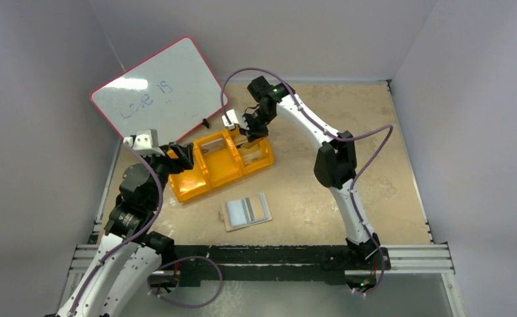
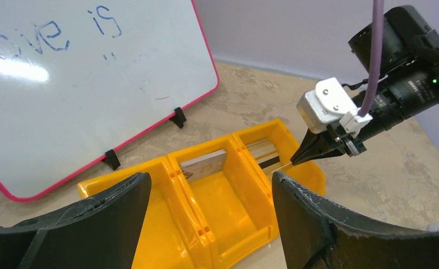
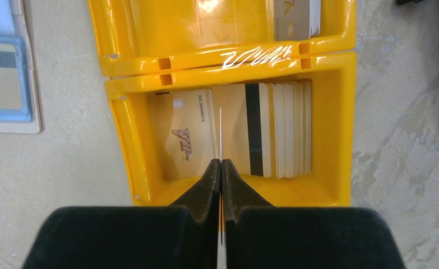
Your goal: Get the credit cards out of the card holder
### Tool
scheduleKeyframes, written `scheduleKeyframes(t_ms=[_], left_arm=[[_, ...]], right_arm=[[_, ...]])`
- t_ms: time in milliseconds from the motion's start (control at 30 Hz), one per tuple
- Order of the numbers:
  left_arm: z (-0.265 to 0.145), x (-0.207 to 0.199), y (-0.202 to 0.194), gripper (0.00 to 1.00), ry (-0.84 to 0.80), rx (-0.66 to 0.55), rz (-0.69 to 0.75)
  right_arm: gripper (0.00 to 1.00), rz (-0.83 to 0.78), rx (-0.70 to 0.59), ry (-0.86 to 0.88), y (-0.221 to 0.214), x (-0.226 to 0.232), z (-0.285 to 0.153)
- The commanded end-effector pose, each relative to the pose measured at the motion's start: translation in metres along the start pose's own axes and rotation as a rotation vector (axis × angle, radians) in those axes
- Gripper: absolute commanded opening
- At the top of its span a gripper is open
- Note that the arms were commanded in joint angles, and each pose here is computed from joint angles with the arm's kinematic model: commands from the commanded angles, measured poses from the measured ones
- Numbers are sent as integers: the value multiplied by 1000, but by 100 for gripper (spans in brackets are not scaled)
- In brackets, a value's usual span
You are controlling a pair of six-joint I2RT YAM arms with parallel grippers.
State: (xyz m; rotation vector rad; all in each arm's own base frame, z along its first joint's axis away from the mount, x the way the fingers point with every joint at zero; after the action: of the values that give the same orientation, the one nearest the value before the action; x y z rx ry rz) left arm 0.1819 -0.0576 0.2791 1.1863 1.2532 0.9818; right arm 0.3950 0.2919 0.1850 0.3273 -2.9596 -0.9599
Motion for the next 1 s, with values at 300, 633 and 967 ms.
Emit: scheduleKeyframes(t_ms=[300,633,967], left_arm=[[-3,2,20,79,32,-56,5],[1,0,19,79,26,-52,8],[6,-1,18,79,18,-28,25]], right_arm=[[0,-33,-134,-13,16,-14,5],[0,-20,-355,-8,27,-14,-5],[0,71,-428,-4,11,-16,-1]])
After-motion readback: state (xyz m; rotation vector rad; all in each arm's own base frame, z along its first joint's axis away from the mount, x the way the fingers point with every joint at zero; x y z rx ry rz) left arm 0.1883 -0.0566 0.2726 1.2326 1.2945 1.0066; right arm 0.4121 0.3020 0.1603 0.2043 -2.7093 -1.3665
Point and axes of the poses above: each gripper's point midway between its finger pads, its own z axis out along the fingers, its own x axis along the line the jaws close on, y = z × x, the point moved 8 cm from there along -z, back along the fingers, and after that the axes turned 7 degrees about z, right-handed, at the moved point
